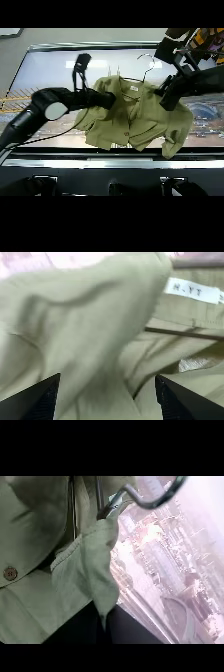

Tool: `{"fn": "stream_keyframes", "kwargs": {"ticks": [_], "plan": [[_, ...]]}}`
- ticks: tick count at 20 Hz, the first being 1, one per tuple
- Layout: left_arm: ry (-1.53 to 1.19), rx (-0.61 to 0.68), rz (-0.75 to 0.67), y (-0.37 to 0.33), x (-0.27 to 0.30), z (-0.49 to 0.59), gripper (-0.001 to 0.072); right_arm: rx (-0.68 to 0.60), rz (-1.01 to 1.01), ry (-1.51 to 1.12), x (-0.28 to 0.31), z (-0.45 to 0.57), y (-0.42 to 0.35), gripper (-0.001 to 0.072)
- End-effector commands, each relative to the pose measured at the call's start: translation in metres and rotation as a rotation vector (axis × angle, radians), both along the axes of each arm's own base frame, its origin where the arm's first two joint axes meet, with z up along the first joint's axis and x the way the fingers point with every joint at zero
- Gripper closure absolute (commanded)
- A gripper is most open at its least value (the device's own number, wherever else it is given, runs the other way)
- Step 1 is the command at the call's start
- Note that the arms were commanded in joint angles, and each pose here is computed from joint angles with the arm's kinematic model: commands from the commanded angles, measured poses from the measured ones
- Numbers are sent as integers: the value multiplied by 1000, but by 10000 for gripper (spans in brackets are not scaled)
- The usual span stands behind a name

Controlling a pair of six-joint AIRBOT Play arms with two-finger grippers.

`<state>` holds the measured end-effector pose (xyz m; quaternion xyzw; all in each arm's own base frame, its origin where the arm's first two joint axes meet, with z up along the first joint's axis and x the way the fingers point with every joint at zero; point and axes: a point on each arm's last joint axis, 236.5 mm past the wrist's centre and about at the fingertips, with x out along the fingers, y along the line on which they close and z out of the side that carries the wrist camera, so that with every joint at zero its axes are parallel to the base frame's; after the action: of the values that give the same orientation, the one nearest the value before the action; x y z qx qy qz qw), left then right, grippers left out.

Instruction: Fold the clothes and pants, and hang the long-sleeved shirts on hangers.

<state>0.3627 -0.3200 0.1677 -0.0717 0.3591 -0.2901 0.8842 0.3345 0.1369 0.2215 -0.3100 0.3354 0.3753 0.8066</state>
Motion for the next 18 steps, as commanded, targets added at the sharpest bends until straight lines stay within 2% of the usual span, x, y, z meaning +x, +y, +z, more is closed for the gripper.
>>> {"fn": "stream_keyframes", "kwargs": {"ticks": [1, 3, 4, 8, 14, 18], "plan": [[-118, 51, 26, 52, 12, 37, 14, -18, 43, -73, 6, 9, 2, 686], [-203, 156, 26, 104, 19, 55, 13, -50, 112, -140, 12, 14, 5, 686], [-237, 215, -19, 118, 19, 56, 14, -62, 160, -158, 14, 13, 9, 686], [-332, 343, -215, 120, 22, 45, 26, -57, 422, -152, 1, -3, 40, 686], [-281, 410, -510, 81, -2, -3, 29, -43, 456, -110, 5, -17, 46, 685], [-228, 375, -557, 76, -20, -6, 32, -56, 452, -94, 8, -24, 44, 685]]}}
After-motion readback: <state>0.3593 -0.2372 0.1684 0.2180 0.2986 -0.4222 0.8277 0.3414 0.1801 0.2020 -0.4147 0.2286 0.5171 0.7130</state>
